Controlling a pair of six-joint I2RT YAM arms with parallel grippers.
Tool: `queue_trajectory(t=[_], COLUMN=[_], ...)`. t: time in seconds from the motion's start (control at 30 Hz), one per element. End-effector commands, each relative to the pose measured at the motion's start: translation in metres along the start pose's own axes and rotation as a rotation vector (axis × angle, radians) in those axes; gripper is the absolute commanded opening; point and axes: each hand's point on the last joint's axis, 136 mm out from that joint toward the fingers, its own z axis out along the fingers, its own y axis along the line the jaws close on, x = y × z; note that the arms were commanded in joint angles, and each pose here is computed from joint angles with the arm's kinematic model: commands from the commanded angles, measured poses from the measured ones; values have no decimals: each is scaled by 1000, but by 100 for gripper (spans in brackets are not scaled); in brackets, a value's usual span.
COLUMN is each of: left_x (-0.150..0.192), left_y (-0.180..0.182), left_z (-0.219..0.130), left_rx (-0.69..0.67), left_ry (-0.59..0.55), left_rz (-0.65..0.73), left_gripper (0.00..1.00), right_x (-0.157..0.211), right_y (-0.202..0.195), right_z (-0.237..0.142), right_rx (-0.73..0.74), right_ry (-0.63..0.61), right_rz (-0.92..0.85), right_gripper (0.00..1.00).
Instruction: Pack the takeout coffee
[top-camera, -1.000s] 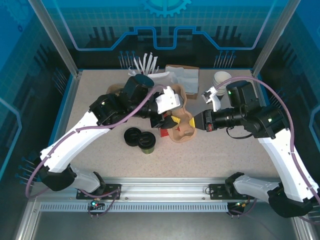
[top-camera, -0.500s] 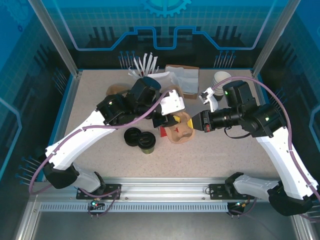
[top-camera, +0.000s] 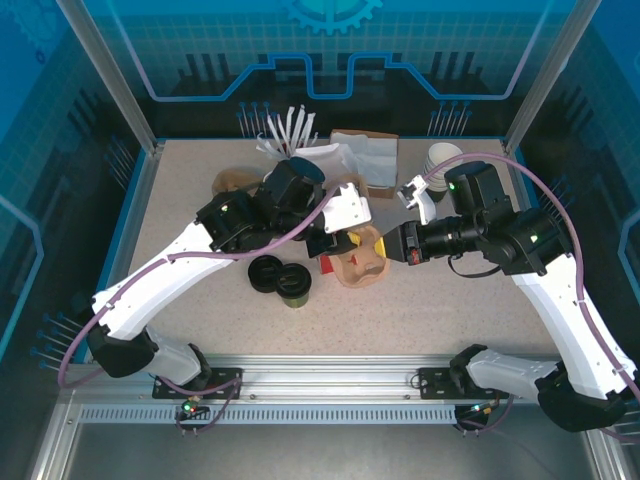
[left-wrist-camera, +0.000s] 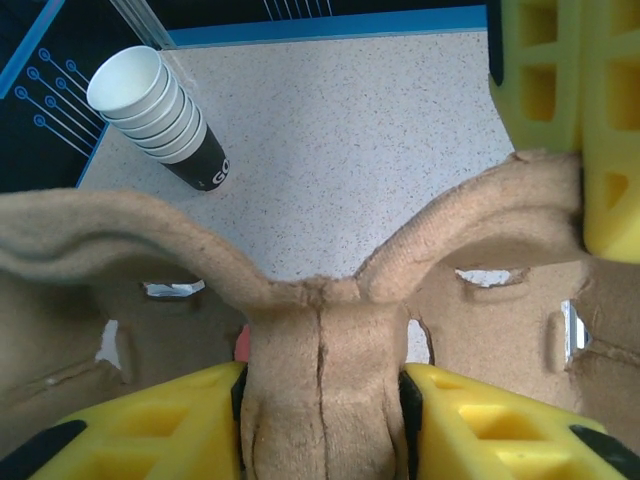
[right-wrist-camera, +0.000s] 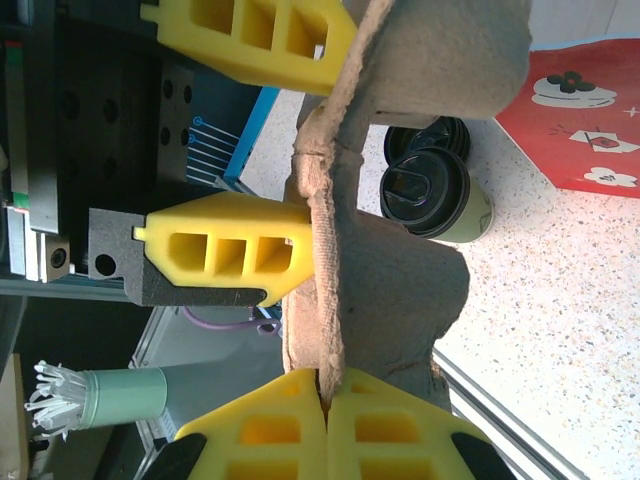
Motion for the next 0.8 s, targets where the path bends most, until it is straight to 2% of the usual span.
queue_trajectory(t=[0.0,0.1,0.3,0.53,0.77], left_x=[-1,-4,-5,-16,-5], left_y=[1,0,8,13,27], left_z=[-2,-5,-9,-26,-37], left_rx=[-20,-19,-70,-118,-166], left_ry=[-9,-25,-22,-106,-82], left_rz=[17,17,3,-25,-65], left_gripper=[41,39,35,34,35], right_x=[4,4,2,-7,-33], right_y=[4,5,1,-2,-16], right_z=[-2,-3,-8,-15,-39], right_rx=[-8,-6,27,68,215], right_ry=[0,-6,-29,-69,-152], right_rz=[-16,-18,-37,-75,-161], right_gripper=[0,0,17,34,42])
